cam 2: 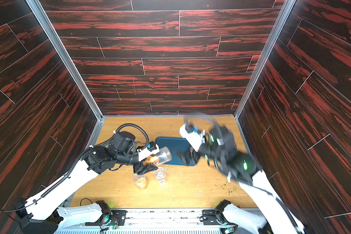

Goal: Pour the cookies out of the jar
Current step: Unscrew the lid from the jar, then place the lid at the center of the board.

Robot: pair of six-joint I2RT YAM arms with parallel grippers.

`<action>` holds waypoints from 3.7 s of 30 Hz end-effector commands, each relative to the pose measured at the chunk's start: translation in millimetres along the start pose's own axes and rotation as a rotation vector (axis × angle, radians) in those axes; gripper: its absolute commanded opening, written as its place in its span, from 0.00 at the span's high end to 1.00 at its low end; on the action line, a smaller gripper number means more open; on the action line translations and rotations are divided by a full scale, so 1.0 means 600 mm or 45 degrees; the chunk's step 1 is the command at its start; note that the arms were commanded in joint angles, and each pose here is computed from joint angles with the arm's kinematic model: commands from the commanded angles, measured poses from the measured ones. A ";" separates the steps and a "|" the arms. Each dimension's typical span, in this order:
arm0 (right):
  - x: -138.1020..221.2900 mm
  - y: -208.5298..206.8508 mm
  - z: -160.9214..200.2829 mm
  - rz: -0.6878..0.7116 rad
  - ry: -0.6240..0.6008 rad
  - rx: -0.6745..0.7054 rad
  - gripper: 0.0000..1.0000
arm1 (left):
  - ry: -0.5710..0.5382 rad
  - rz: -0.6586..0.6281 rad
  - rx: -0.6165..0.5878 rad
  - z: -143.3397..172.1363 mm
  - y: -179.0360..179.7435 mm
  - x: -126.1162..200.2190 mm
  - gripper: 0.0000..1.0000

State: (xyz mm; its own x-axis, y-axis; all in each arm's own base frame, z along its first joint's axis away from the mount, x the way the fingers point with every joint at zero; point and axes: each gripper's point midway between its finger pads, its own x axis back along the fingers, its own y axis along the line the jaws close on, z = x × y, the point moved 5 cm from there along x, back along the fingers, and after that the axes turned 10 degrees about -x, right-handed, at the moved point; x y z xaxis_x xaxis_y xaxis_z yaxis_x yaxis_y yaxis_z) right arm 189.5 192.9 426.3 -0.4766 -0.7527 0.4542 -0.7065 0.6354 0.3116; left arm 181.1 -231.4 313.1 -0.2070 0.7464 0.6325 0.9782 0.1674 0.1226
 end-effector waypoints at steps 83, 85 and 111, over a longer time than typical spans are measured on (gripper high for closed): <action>-0.023 0.057 0.092 -0.620 -0.066 0.100 0.37 | -0.178 0.127 -0.106 -0.028 -0.045 0.045 1.00; -0.017 0.057 0.100 -0.615 -0.107 0.211 0.37 | -0.182 0.148 -0.096 -0.027 -0.048 0.043 1.00; -0.007 -0.005 0.072 -0.124 -0.078 -0.166 0.33 | -0.134 -0.032 -0.030 -0.022 -0.012 0.029 1.00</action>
State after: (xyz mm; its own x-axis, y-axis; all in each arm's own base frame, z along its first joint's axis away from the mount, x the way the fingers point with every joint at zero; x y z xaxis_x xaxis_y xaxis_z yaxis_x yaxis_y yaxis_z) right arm 161.7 200.1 386.6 -0.3292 -0.8932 0.3063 -0.8005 0.4361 0.4111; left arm 167.6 -230.5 325.5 -0.1782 0.7990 0.5744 0.9839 0.1370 0.1147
